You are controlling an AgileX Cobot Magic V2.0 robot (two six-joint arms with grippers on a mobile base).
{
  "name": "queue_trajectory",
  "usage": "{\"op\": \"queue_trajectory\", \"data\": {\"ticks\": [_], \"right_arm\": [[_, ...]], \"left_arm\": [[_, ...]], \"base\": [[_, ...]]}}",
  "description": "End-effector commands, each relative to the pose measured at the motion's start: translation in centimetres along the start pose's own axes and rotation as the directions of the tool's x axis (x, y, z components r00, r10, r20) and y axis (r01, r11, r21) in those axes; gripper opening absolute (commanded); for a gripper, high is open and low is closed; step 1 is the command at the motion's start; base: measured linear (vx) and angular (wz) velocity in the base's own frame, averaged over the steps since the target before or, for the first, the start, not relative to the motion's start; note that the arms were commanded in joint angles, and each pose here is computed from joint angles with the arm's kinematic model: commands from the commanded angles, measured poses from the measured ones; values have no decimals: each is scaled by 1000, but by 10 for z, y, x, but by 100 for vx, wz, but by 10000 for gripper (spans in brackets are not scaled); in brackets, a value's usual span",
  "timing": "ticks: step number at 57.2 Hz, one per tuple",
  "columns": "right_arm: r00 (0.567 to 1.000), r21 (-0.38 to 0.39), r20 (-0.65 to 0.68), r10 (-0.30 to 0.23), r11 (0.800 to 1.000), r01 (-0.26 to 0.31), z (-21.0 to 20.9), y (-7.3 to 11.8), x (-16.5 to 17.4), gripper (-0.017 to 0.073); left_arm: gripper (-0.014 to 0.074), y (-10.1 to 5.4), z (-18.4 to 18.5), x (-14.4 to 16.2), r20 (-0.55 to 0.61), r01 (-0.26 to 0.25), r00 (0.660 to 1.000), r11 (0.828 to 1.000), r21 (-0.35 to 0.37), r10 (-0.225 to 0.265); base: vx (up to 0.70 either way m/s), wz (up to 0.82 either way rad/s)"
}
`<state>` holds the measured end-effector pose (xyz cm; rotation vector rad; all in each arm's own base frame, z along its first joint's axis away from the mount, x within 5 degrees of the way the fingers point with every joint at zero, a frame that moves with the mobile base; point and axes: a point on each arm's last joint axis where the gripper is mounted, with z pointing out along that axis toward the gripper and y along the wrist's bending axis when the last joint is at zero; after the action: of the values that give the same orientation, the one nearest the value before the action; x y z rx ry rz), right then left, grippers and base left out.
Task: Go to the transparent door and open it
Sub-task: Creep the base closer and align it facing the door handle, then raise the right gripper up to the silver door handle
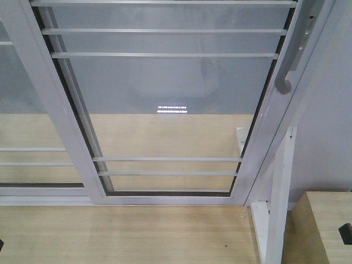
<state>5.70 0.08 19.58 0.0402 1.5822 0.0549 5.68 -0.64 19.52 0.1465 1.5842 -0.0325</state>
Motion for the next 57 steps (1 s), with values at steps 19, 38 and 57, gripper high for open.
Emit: {"op": "queue_trajectory", "data": {"ticks": [19, 38, 57], "right_arm": [[980, 20, 191, -47, 999, 44, 1, 1, -43, -1], [992, 27, 81, -95, 995, 93, 62, 4, -116, -1], [981, 34, 93, -168, 986, 165, 148, 5, -152, -1]], "left_arm": [[3, 2, 3, -30, 211, 104, 972, 994, 11, -104], [3, 7, 49, -104, 189, 97, 977, 995, 11, -98], [3, 9, 149, -141, 222, 98, 970, 995, 15, -98]], "base": [[0, 0], [0, 0], [0, 0]]}}
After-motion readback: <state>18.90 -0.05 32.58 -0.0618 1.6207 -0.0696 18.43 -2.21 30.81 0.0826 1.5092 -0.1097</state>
